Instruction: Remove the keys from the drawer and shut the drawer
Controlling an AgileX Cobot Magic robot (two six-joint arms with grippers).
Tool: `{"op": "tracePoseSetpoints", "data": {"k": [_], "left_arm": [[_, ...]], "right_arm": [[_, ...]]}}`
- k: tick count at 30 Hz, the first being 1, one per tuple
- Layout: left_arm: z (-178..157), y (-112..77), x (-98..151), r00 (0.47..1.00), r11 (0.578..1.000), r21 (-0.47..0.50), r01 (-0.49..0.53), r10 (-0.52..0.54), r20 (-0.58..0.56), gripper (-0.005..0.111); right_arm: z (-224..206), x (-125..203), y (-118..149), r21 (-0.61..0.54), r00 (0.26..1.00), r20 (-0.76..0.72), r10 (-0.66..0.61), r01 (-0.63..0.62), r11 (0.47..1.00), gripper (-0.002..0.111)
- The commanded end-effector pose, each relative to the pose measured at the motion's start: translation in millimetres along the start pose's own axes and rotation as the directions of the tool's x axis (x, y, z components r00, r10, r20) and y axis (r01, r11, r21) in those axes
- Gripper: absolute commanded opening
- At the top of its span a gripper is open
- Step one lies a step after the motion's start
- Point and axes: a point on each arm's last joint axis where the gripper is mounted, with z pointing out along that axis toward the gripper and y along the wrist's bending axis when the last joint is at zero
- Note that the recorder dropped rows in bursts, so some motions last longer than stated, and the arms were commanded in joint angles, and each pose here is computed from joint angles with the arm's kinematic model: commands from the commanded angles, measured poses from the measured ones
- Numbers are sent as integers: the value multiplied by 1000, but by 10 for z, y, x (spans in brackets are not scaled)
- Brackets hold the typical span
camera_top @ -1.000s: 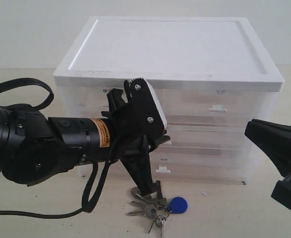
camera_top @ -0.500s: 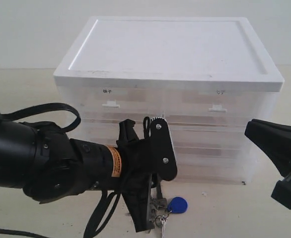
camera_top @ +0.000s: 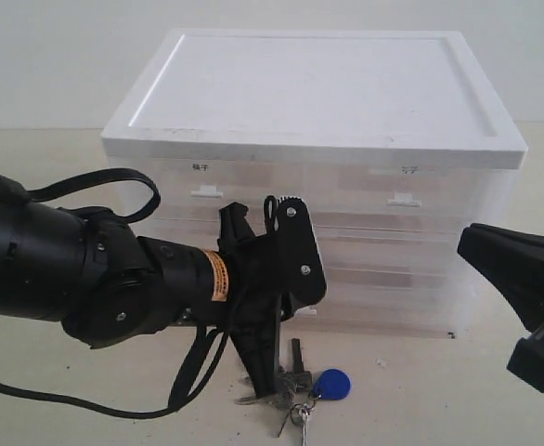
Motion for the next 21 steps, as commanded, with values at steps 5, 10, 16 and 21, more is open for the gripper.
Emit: {"op": "tracePoseSetpoints", "data": {"k": [5,10,16,21], "left_arm": [[-201,-244,-217,1000,997,75,-18,20,-23,4],[-45,-287,-93,997,995,98,-12,19,-71,4],[121,-122,78,998,998,44,36,-34,-54,4],[116,-10,95,998,998,4,57,-57,-19,4]], "right_arm": [[9,-13,-1,-5,1000,2,-5,5,1000,0],[9,-13,-1,-5,1000,2,-5,5,1000,0],[9,-13,-1,-5,1000,2,-3,3,1000,0],[9,-13,-1,-5,1000,2,-3,3,1000,0]]}}
